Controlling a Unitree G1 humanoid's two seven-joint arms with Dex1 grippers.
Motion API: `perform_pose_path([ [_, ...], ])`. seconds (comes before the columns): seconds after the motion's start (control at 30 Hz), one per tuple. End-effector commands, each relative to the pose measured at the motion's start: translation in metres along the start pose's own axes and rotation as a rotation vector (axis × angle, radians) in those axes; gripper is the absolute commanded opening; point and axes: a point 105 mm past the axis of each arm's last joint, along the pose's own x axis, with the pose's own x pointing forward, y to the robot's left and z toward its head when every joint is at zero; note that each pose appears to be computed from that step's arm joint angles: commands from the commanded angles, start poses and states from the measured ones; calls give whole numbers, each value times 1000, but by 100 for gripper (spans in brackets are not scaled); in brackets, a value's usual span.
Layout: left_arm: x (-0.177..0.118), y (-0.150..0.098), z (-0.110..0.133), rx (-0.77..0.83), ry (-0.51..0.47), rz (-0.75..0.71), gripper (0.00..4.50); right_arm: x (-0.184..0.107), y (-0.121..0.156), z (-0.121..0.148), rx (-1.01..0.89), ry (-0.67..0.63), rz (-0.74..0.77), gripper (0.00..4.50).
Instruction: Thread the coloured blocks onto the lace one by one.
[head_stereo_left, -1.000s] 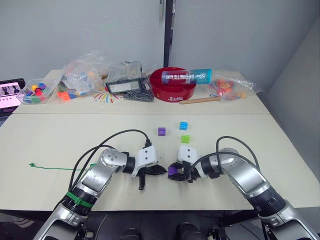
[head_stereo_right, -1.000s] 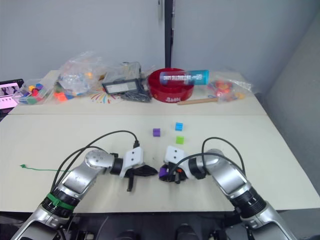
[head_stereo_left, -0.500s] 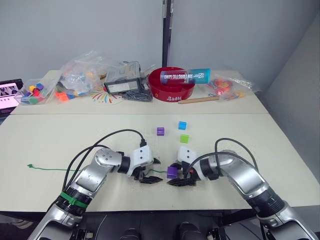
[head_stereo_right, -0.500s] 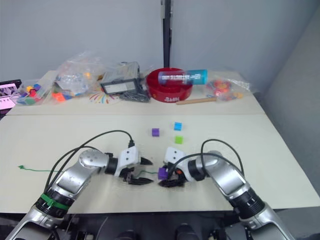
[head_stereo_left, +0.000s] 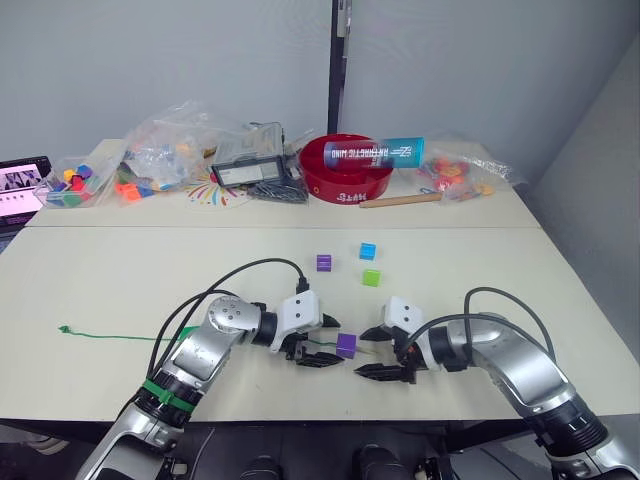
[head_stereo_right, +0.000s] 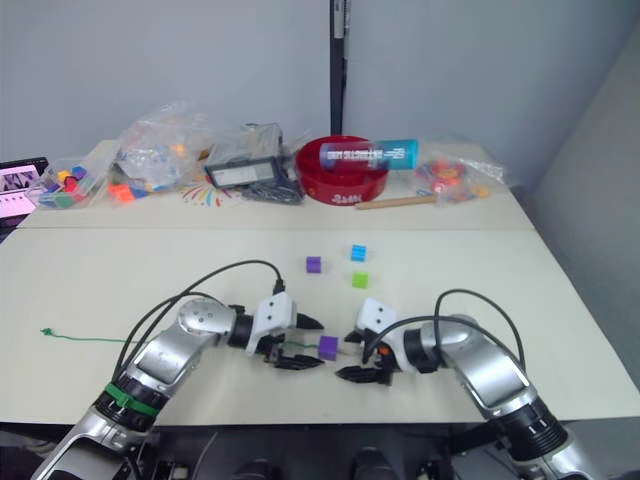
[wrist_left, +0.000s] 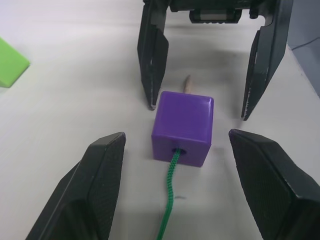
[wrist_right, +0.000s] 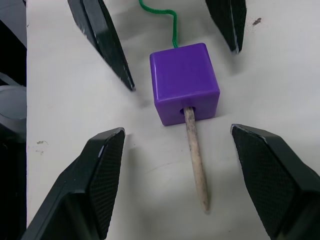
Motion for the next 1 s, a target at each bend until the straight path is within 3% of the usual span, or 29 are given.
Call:
perform_pose_path([
  [0.03, 3, 2, 8, 46, -16, -18, 348, 0, -3, -2, -18, 20, -33, 359],
  [0.2, 11, 6, 5, 35, -21, -25, 348, 1, -3, -5, -13, 38, -25, 359],
  [0.23, 11, 6, 6, 33, -24, -28, 293, 1, -3, -5, -13, 40, -24, 362],
  [0.37, 11, 4, 4, 28, -24, -38, 161, 2, -3, -5, -14, 42, -22, 362],
  [0.43, 9, 4, 3, 25, -23, -38, 119, 3, -4, -4, -15, 42, -23, 309],
  [0.73, 0, 6, 6, 27, -31, -28, 119, 6, -6, 0, -26, 29, -22, 12],
  [1.0, -13, 6, 0, 27, 0, -16, 119, -1, -9, 1, -44, 26, -31, 0],
])
